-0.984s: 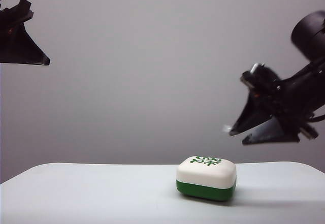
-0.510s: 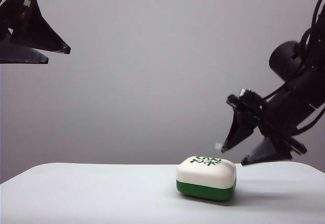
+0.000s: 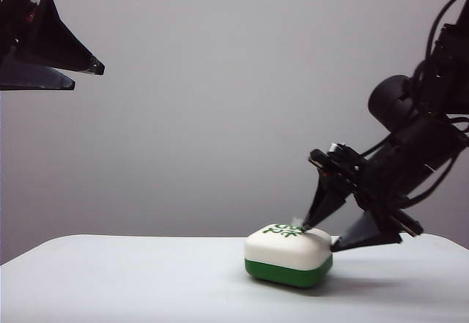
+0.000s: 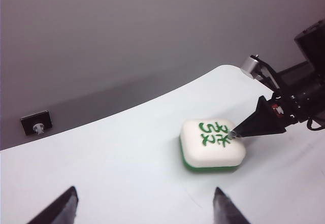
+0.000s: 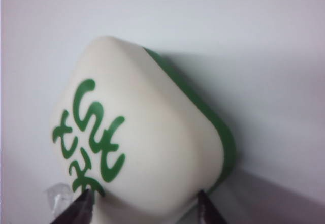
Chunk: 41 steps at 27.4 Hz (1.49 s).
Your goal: Pick up the foam mahjong on the table and turn it over.
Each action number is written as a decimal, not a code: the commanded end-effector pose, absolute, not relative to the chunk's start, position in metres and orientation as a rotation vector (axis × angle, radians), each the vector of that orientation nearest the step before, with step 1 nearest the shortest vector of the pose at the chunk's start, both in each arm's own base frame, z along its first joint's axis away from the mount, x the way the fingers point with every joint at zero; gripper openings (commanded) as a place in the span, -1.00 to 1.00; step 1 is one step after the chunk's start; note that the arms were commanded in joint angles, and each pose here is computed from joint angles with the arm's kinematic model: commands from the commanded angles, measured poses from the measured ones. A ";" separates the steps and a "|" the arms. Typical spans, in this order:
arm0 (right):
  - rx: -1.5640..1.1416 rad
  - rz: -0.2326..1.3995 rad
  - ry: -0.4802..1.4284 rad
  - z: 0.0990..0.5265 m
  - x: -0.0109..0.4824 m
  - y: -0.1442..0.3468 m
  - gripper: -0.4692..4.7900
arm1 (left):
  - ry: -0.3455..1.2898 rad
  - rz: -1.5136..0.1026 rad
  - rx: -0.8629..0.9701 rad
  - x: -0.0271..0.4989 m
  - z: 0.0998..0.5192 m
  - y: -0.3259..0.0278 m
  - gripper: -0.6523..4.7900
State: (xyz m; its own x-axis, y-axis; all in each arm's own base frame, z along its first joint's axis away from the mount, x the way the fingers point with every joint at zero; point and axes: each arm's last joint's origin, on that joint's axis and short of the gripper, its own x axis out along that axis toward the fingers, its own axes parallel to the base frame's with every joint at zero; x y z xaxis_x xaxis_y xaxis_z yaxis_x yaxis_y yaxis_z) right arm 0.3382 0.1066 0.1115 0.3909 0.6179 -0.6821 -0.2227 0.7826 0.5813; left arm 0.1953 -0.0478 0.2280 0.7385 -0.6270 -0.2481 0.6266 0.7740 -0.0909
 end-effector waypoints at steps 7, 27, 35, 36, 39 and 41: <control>0.449 0.568 1.049 0.106 0.344 0.118 -0.85 | 0.275 -0.689 -0.002 0.196 0.228 -0.048 0.49; 0.013 0.513 0.991 0.210 0.331 0.107 -0.85 | 0.289 -0.691 -0.006 0.195 0.227 -0.048 0.49; -0.208 0.357 1.133 0.215 0.312 0.095 -0.85 | 0.287 -0.743 -0.010 0.194 0.227 -0.051 0.49; -0.215 0.348 1.137 0.215 0.312 0.095 -0.85 | 0.287 -0.744 -0.010 0.194 0.227 -0.051 0.49; -0.233 0.324 1.135 0.215 0.312 0.095 -0.85 | 0.287 -0.765 -0.006 0.193 0.227 -0.056 0.49; -0.236 0.332 1.133 0.214 0.312 0.097 -0.85 | 0.288 -0.771 -0.003 0.192 0.227 -0.058 0.49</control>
State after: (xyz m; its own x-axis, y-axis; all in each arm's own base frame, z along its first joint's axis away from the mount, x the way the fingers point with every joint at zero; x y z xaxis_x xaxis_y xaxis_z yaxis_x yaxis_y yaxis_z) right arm 0.3114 0.0939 0.2114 0.3649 0.1321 -0.9216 -0.3648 0.9310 -0.0109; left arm 0.1927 -0.0562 0.2252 0.6830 -0.6810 -0.2641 0.6792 0.7252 -0.1135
